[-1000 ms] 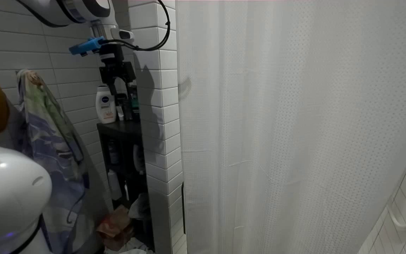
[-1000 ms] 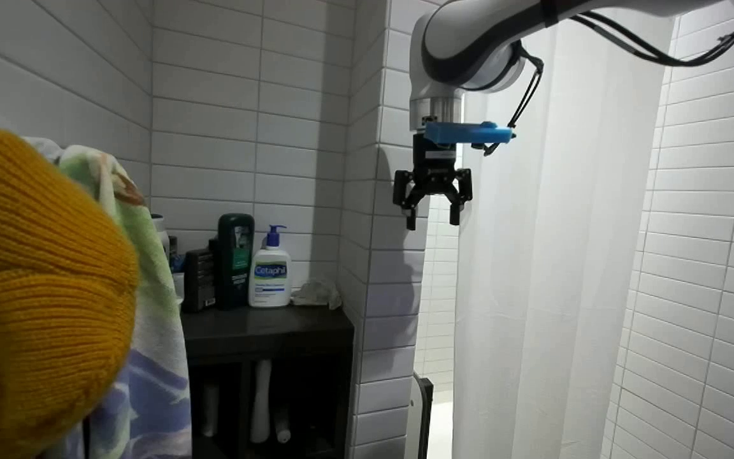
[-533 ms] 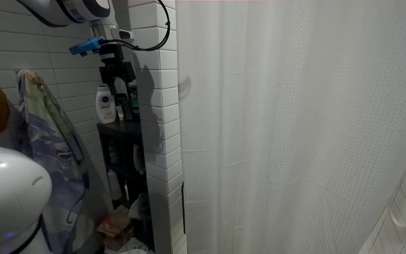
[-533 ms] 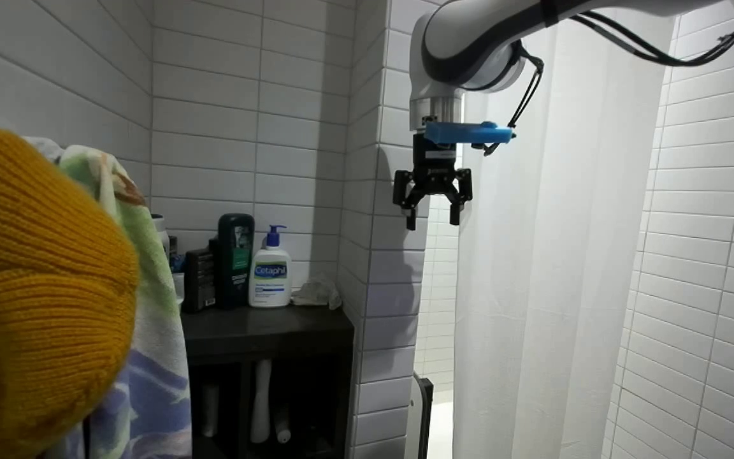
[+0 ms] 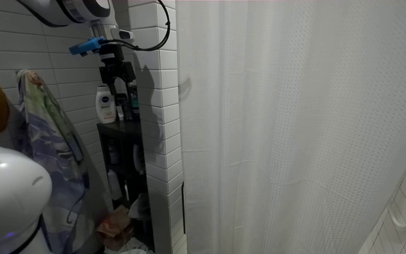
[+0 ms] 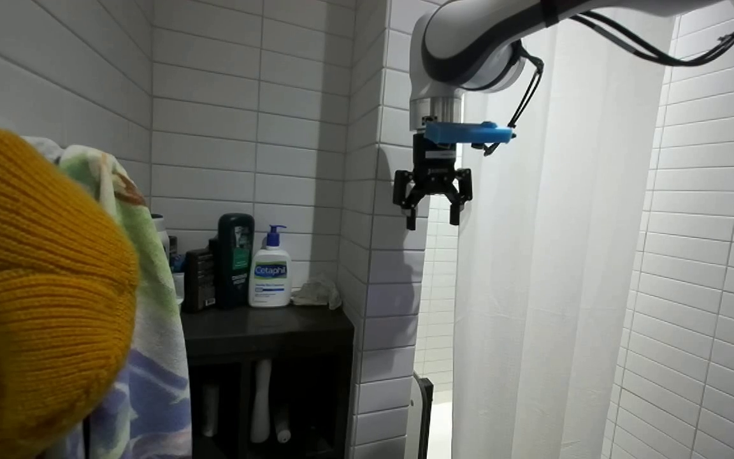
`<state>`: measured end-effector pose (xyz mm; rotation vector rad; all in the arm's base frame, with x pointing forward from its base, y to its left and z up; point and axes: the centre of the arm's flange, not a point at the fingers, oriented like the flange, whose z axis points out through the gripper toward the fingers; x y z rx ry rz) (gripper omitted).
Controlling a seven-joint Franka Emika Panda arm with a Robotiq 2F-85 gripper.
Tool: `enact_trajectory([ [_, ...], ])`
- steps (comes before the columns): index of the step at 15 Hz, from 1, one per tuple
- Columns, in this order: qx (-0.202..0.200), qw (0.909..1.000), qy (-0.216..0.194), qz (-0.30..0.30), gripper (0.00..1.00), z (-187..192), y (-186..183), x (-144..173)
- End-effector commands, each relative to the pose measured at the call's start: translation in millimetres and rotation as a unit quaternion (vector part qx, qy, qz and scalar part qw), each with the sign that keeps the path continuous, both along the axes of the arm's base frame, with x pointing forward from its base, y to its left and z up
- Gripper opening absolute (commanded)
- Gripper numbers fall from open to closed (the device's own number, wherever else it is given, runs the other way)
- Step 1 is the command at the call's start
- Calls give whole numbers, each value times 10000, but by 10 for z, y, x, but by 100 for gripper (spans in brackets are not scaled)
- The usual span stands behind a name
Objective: Move the shower curtain to the right
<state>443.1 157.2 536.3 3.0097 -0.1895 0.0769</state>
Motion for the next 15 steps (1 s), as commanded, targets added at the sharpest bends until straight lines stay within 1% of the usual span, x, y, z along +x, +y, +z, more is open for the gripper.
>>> enact_trajectory([
  [1,18,9999,-92,94,100,20,13,-22],
  [7,241,9987,-191,412,100,60,-31,-147],
  [11,316,9984,54,475,100,13,-180,-318],
  [14,325,9988,238,279,100,-62,-338,-504],
  [15,265,9992,245,188,100,-87,-394,-558],
])
